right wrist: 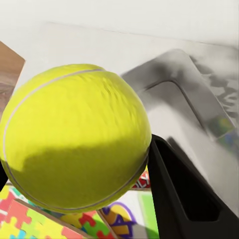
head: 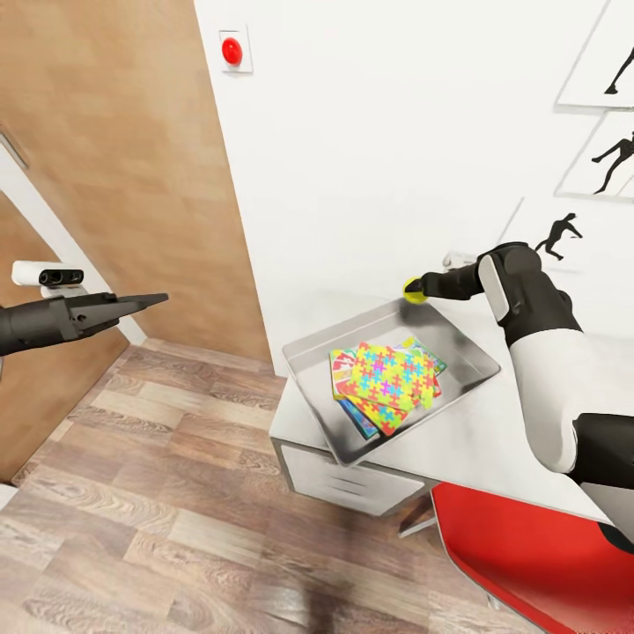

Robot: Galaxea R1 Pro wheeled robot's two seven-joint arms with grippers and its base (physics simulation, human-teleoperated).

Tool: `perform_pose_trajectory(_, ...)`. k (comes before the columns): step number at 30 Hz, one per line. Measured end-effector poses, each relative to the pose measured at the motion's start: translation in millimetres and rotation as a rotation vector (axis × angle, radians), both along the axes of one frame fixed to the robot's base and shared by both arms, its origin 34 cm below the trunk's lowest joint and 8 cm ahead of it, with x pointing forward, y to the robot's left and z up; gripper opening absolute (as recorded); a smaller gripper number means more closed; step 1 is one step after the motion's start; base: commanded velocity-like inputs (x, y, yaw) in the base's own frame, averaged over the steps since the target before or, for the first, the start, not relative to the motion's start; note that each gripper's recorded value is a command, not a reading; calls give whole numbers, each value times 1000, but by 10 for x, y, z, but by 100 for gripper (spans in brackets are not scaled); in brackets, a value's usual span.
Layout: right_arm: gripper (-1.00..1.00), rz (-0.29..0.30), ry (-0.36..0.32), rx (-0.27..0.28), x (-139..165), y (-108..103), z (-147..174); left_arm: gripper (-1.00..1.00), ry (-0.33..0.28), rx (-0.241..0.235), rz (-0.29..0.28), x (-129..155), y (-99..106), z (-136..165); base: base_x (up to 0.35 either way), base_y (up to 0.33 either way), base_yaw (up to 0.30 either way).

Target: Put all the toys in the child's room - the three board games (two on the bed and one on the table), the two jigsaw puzzles on the table, and the tennis ball on the table - inside the toy box on the table in the child's room.

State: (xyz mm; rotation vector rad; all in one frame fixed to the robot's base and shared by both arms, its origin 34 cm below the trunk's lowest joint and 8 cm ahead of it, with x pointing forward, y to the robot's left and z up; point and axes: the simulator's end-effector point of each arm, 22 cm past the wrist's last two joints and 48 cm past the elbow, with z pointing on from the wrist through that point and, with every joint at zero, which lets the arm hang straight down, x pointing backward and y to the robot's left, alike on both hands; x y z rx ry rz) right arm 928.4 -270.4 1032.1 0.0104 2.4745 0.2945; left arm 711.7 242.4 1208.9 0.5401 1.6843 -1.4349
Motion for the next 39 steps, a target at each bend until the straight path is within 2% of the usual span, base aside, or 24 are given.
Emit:
perform_pose_trajectory(16,-100,-26,11,-28,-14,-168,-41,100,0,1,0,0,0,-1,-3,0,0)
perform_pose_trajectory(27,-100,-74,49,-90,-62,-346,-191,100,0,1,0,1,1,-3,0,0,0)
perform_pose_trajectory(30,-100,-93,84,-116,-117,-421,-320,100,1,2,1,2,1,-4,0,0,0)
perform_pose_trajectory(39,-100,-95,99,-123,-140,-414,-380,100,0,2,1,1,0,-3,0,0,0)
